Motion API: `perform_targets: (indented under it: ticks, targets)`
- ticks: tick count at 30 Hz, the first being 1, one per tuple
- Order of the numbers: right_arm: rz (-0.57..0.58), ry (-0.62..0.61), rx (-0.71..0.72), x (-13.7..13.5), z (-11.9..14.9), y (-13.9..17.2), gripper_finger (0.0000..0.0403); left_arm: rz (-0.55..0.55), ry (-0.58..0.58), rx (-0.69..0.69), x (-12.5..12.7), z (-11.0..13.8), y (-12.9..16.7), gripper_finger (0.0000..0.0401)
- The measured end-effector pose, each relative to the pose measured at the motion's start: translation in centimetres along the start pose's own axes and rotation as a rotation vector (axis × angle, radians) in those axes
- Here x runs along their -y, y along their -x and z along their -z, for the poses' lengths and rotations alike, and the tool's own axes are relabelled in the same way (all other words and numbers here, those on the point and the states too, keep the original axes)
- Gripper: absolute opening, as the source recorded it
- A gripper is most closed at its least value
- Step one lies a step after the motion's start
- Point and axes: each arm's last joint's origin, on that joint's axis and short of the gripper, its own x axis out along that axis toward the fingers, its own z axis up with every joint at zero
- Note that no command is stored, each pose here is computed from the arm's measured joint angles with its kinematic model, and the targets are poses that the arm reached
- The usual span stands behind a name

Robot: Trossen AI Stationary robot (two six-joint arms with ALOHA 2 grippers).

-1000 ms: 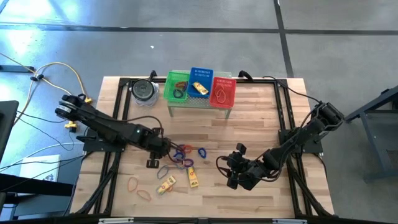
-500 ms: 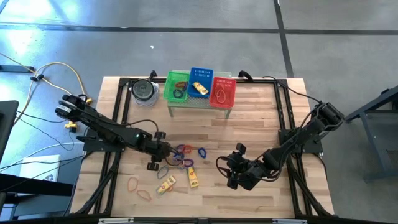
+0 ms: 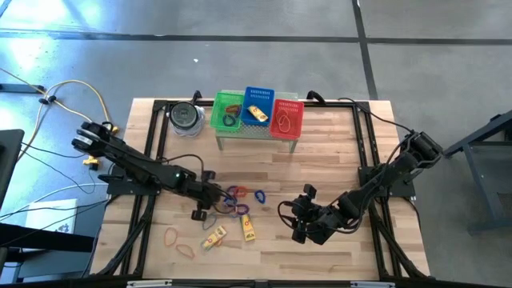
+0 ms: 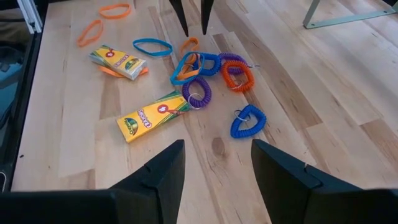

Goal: Pick & Place Office Desk Supplies
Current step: Put the orange rubber band into the red bin on the shelf

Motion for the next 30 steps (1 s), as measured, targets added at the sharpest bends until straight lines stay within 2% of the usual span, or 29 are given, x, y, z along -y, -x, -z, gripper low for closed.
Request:
perform_targets:
  ticks: [18, 24, 30]
  targets:
    - [-0.007, -0.007, 0.009, -0.1, -0.1, 0.0, 0.0173, -0.018, -0.024, -0.089, 0.3, 0.5, -3.3, 0.0124]
    - [-0.007, -0.005, 0.009, -0.1, -0.1, 0.0, 0.0173, -0.022, -0.022, -0.092, 0.3, 0.6, -3.4, 0.0124]
    - [-0.007, -0.005, 0.008, -0.1, -0.1, 0.0, 0.0173, -0.067, -0.026, -0.082, 0.2, 0.5, -3.4, 0.0084]
